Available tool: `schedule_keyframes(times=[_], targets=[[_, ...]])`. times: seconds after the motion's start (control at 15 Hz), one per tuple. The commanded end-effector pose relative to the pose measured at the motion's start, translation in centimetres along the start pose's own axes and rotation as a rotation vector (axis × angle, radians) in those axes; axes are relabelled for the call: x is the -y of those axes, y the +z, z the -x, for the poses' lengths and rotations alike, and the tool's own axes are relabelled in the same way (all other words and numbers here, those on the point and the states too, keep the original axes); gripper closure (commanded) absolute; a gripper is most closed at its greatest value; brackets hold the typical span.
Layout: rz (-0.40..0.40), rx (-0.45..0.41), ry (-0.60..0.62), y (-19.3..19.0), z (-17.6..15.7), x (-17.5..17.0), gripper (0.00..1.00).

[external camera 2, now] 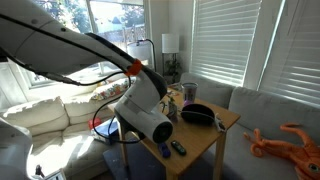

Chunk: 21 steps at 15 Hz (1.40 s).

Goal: Place the two packets on the table upright

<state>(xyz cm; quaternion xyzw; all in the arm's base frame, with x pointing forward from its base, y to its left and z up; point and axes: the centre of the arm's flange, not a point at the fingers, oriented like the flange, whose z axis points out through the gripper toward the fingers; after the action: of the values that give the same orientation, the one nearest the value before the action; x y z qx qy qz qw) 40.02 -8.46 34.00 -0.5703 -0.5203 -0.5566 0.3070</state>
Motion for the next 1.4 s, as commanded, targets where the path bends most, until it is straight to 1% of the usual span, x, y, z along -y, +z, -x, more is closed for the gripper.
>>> schedule_keyframes(times=[0.0,0.07,0.33,0.4,0.47,0.53,0.6,0.67,0.73,0.8,0.87,0.93,1.0,1.07,1.2,1.33], targets=[[-0.003,0.031,-0.001,0.4,0.5,0.3,0.65],[0.001,0.034,-0.004,0.3,0.5,0.2,0.6],[0.002,0.049,-0.003,0.3,0.6,0.1,0.32],[0.003,0.052,-0.001,0.2,0.6,0.1,0.76],[0.003,0.051,0.0,0.2,0.6,0.0,0.72],[0.001,0.052,0.001,0.1,0.6,0.0,0.73],[0.001,0.053,0.002,0.1,0.6,0.0,0.79],[0.001,0.054,0.002,0.1,0.6,0.0,0.88],[0.0,0.056,0.0,0.2,0.6,0.0,0.95],[0.002,0.059,-0.004,0.2,0.5,-0.1,0.78],[0.005,0.064,-0.011,0.3,0.2,-0.2,0.57],[0.008,0.077,-0.021,0.4,-0.1,-0.2,0.56],[-0.003,0.109,-0.01,0.7,-0.8,-0.3,0.51],[0.006,0.142,0.0,1.0,-1.5,-0.3,0.45],[-0.002,0.178,0.034,1.7,-3.3,-0.6,0.31],[-0.023,0.248,0.093,2.4,-5.2,-0.9,0.17]])
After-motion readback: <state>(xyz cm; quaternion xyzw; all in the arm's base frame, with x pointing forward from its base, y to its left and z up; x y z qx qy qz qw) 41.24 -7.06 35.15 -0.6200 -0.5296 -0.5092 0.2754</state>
